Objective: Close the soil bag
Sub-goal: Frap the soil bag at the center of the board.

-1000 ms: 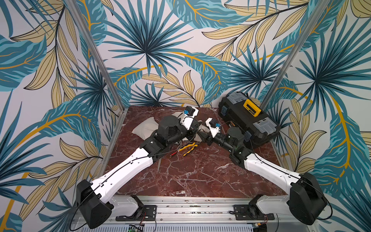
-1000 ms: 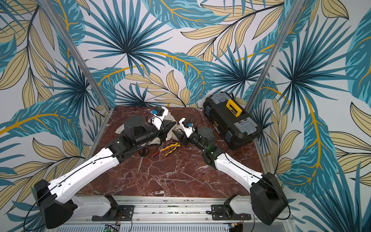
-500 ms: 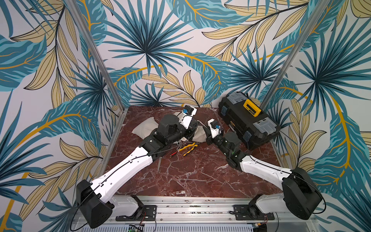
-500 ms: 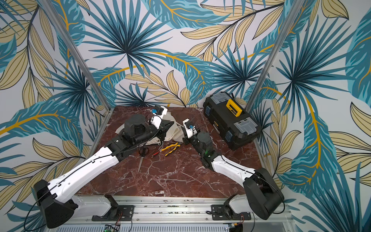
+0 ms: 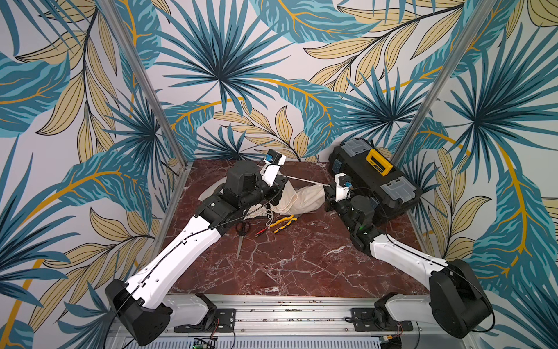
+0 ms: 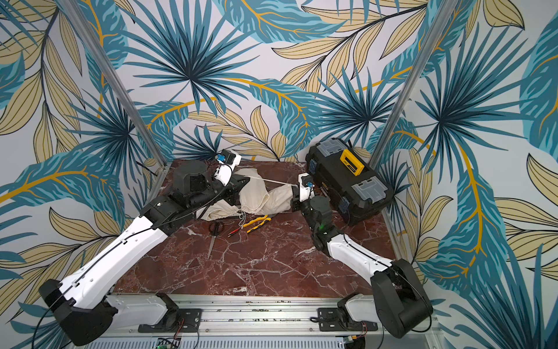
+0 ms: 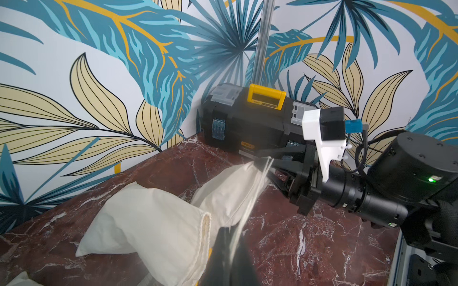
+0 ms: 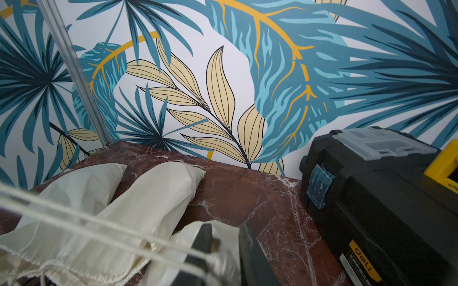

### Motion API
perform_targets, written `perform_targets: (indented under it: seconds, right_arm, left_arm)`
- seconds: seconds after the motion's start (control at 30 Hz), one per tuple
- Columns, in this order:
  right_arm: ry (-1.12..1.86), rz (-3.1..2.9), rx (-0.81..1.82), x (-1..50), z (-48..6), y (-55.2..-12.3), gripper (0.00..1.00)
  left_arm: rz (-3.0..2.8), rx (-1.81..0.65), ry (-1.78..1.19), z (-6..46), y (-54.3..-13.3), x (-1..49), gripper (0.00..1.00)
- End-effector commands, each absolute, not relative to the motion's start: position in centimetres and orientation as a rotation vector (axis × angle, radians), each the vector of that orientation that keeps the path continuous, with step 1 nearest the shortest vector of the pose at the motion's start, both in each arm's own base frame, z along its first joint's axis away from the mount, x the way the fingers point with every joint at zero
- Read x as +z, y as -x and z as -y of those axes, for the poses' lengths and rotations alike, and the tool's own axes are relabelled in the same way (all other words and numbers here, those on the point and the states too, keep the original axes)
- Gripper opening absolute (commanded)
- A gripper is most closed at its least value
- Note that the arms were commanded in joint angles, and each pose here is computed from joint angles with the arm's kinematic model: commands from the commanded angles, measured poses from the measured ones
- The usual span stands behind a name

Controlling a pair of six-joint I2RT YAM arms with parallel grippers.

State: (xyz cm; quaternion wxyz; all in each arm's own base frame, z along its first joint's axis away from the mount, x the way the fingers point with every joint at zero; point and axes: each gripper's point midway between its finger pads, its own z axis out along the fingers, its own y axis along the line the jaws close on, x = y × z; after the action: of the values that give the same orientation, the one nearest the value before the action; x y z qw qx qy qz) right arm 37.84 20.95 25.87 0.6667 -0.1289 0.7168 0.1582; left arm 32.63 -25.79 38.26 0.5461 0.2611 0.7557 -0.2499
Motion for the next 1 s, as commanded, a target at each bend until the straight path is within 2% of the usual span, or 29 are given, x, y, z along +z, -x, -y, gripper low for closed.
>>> perform_targets:
  seconds: [0.0,0.23,0.3,0.37,0.53,0.67,0.77,0.97]
  right_arm:
    - [0.033,-1.959,-0.003,16.1,-11.3,-38.6,0.28]
    - [0.333,-1.919,0.221,17.5,-18.0,-38.6,0.39]
    - [0.402,-1.857,0.285,19.0,-20.2,-38.1,0.43]
    - [0.468,-1.778,0.347,21.5,-22.5,-37.6,0.51]
    - [0.557,-1.71,0.397,25.1,-25.4,-37.5,0.57]
    - [0.578,-1.694,0.412,26.4,-26.0,-37.5,0.57]
    - [0.592,-1.7,0.412,26.3,-26.1,-37.2,0.53]
    - [0.593,-1.784,0.303,23.6,-24.6,-37.5,0.34]
  left_arm:
    - [-1.496,-0.545,-0.395,20.7,-31.9,47.6,0.0]
    - [-1.569,-0.799,-0.471,25.4,-32.1,42.2,0.0]
    - [-1.559,-0.813,-0.485,26.0,-31.8,42.3,0.0]
    - [-1.54,-0.827,-0.495,26.2,-31.3,43.0,0.0]
    - [-1.505,-0.852,-0.522,26.7,-30.4,44.4,0.0]
    - [-1.499,-0.844,-0.523,26.5,-30.2,44.8,0.0]
    - [-1.486,-0.833,-0.514,26.2,-30.0,45.2,0.0]
    - [-1.479,-0.788,-0.502,25.4,-30.0,45.8,0.0]
